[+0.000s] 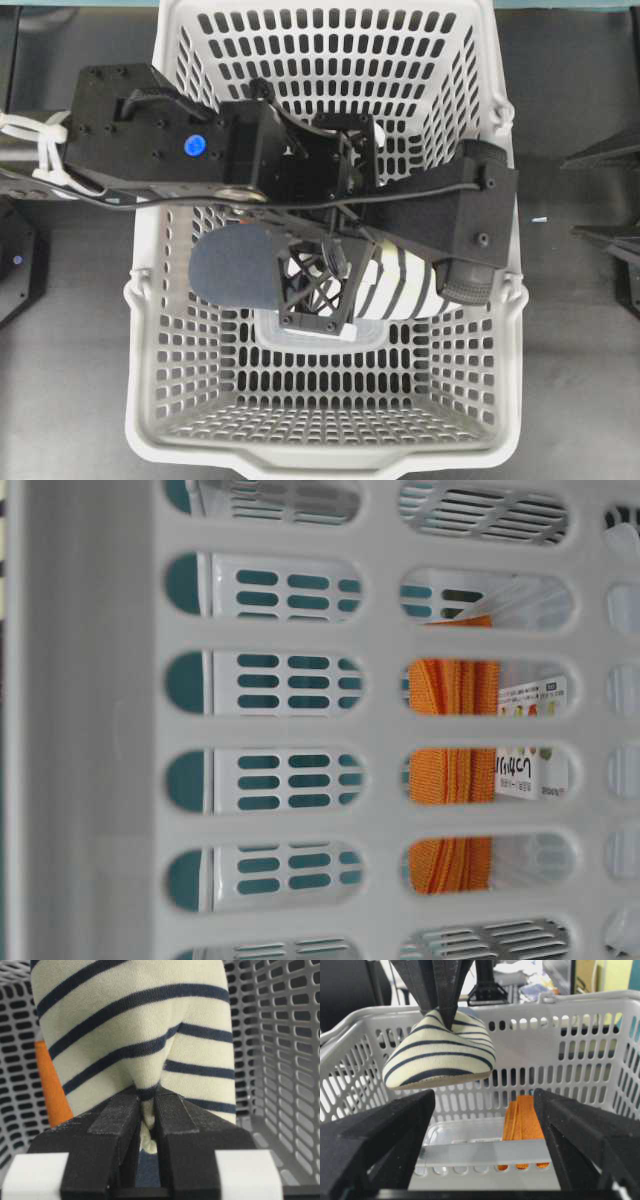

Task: Pick up the slipper from the shopping basket with the left arm.
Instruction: 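Lift the gripped slipper upward out of the basket with the left gripper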

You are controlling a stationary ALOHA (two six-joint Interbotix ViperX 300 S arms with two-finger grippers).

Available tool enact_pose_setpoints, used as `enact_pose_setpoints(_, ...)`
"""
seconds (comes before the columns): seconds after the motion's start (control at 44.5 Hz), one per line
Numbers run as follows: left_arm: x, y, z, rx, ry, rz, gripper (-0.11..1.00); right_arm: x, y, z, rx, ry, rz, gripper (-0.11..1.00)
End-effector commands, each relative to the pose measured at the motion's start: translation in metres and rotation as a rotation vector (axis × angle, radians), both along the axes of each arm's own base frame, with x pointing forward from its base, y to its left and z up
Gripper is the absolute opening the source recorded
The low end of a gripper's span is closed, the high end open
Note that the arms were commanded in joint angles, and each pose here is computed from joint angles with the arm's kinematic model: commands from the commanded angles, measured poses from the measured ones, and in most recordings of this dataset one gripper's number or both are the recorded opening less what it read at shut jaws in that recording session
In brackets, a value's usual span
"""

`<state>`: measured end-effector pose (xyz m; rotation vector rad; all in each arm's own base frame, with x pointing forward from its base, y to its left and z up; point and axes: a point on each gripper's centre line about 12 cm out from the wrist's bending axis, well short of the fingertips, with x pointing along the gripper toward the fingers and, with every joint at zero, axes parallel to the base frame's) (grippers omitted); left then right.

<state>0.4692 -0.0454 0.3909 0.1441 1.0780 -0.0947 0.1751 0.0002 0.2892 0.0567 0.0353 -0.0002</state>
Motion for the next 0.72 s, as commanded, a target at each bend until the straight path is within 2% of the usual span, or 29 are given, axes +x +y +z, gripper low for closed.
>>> enact_pose_setpoints(0.0, -0.0034, -0.0007, 0.0098, -0.001, -0.026, -0.001, 0.06, 0.0012, 0.0, 0.0027, 0.005, -0.006, 0.0, 0.77)
enact_pose_setpoints(0.697, -0.0041, -0.0014, 0.0095, 0.0, -0.02, -0.002, 0.06, 0.0012, 0.0003, 0.0023, 0.006, -0.003, 0.001, 0.77)
